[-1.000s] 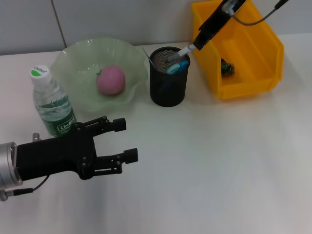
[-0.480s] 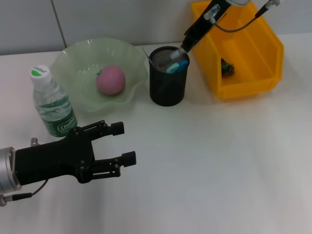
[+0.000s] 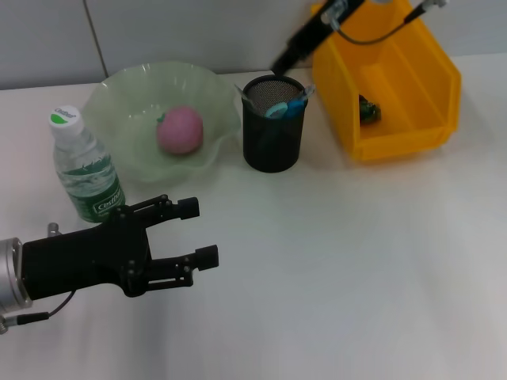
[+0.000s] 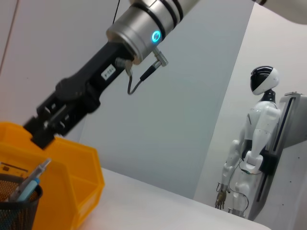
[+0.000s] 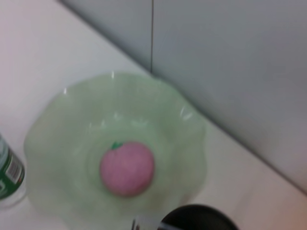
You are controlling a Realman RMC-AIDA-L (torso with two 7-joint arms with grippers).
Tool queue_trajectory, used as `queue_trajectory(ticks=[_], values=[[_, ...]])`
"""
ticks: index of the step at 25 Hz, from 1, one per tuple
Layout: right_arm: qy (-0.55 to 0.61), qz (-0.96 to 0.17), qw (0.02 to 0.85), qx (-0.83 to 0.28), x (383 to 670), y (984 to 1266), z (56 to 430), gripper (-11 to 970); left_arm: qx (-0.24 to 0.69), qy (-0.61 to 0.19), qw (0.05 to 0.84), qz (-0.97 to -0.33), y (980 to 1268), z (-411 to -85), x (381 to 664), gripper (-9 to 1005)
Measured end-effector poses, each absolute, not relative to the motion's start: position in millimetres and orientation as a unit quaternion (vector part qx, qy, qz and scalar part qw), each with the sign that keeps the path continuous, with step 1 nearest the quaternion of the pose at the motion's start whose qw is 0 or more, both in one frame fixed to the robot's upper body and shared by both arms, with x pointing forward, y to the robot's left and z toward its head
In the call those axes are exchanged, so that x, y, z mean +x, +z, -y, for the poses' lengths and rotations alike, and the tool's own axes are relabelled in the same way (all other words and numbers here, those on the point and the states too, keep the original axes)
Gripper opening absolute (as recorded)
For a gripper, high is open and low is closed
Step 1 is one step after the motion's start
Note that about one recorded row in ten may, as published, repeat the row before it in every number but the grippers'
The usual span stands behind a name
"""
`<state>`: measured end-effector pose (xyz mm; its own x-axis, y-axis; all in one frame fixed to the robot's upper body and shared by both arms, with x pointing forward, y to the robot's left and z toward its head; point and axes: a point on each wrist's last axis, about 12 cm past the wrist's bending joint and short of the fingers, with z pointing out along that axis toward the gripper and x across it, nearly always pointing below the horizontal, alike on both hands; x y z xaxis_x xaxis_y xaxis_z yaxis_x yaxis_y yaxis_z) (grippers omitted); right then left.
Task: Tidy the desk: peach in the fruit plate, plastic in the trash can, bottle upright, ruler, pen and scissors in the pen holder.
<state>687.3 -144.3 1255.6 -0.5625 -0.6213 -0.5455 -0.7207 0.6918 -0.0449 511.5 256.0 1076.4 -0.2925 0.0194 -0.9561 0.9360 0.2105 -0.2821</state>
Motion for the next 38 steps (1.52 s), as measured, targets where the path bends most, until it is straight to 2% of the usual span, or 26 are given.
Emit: queue_trajectory(ticks=[7,13,16,17,22,29,34,38], values=[[0.184,-0.821,0.407,-0.356,657.6,1259.5,176.4,632,0.378,-0.496,0.458,-0.633,1075.3,-258.4,511.1,863],[0.319,-0.729,0.494,-0.352,614.9,1232.8,216.0,697,0.375,-0.49,0.461,-0.638,1072.5,-261.8,508.4,864],[0.384,-0.705,0.498,-0.329,590.3,1196.3,237.7,701,0.372,-0.485,0.463,-0.643,1071.5,-264.2,508.0,864],[0.384,-0.705,0.498,-0.329,590.3,1196.3,237.7,703,0.37,-0.484,0.463,-0.644,1071.1,-264.9,507.9,864],[0.454,-0.686,0.481,-0.304,559.4,1151.6,261.8,710,0.363,-0.473,0.466,-0.654,1070.8,-269.9,509.1,864],[0.471,-0.667,0.472,-0.331,517.5,1095.1,278.1,776,0.368,-0.464,0.462,-0.66,1069.3,-272.0,509.1,861],[0.462,-0.658,0.476,-0.356,495.9,1071.8,280.9,776,0.377,-0.465,0.45,-0.663,1066.7,-271.1,506.5,859],[0.456,-0.66,0.47,-0.367,490.6,1064.7,278.8,776,0.398,-0.468,0.422,-0.667,1062.5,-266.3,503.7,859]])
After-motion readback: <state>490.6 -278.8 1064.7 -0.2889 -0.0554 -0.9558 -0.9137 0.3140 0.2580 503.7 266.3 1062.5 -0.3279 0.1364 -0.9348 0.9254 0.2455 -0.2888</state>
